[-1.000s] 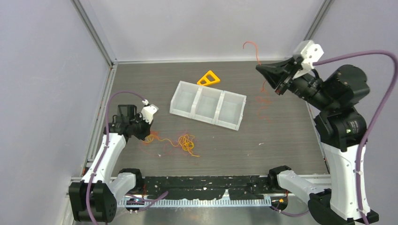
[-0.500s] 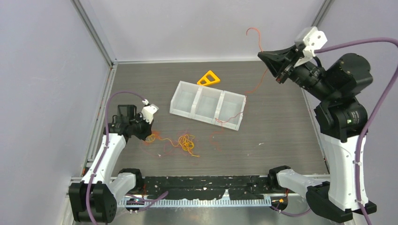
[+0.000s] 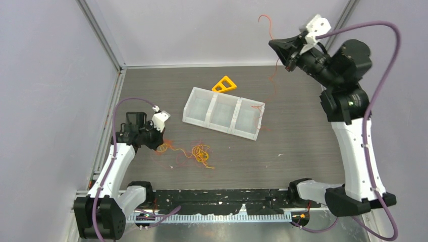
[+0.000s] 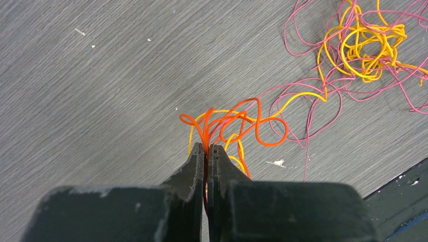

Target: Untangle the cables

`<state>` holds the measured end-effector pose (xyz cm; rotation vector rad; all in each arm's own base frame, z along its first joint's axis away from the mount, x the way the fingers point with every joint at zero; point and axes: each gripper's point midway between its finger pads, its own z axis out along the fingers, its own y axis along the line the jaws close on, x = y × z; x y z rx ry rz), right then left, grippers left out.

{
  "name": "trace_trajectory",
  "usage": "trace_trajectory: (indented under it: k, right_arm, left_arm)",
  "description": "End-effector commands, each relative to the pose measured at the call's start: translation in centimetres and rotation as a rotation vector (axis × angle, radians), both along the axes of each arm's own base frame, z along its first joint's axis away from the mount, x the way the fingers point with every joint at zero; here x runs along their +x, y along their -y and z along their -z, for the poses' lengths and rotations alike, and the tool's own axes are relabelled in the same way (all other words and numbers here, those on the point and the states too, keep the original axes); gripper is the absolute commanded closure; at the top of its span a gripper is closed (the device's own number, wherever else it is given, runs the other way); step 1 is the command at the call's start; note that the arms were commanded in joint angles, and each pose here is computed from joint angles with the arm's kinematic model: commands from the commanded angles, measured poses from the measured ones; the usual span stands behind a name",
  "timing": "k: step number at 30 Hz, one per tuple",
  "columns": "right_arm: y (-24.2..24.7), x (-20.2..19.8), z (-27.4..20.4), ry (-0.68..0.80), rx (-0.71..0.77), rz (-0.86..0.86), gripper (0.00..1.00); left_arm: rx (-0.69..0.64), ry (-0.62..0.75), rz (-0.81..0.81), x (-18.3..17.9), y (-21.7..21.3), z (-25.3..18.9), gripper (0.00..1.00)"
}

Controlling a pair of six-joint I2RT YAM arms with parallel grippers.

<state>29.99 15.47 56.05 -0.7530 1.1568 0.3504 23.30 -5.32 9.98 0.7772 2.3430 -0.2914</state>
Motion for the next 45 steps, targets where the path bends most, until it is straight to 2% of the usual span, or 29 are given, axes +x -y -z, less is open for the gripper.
trace_trajectory:
  k: [1, 4, 7, 18, 28, 32, 39, 45]
  right_arm:
    - [0.6, 3.3, 2.7, 0.007, -0.037, 0.051, 0.95]
    - [0.7, 5.0, 4.2, 0.001, -0.048, 0.067, 0.95]
    - [0.9, 5.6, 3.3, 0.012, -0.037, 0.074, 0.94]
    - [1.9, 1.6, -4.4, 0.18, 0.028, 0.081, 0.95]
    - [1.9, 0.6, -7.2, 0.224, 0.06, 0.065, 0.95]
    - [1.2, 1.8, -5.2, 0.178, 0.051, 0.038, 0.95]
    - [0.0, 6.0, 2.6, 0.06, -0.006, 0.015, 0.95]
    - [-0.9, 6.8, 7.9, -0.052, -0.021, -0.037, 0.94]
  left_arm:
    - [-0.023, 0.071, 0.003, 1.2, 0.3, -1.6, 1.0]
    - [-0.025, 0.067, 0.004, 1.2, 0.3, -1.6, 1.0]
    - [-0.026, 0.06, 0.002, 1.2, 0.3, -1.6, 1.0]
    - [-0.028, 0.057, 0.008, 1.0, 0.4, -1.5, 1.0]
    - [-0.031, 0.046, 0.006, 0.9, 0.4, -1.1, 1.0]
    - [-0.039, 0.047, 0.003, 1.0, 0.5, -1.2, 1.0]
    - [-0.042, 0.034, -0.002, 0.9, 0.6, -1.1, 1.0]
    - [-0.038, 0.029, -0.001, 0.8, 0.5, -0.8, 1.0]
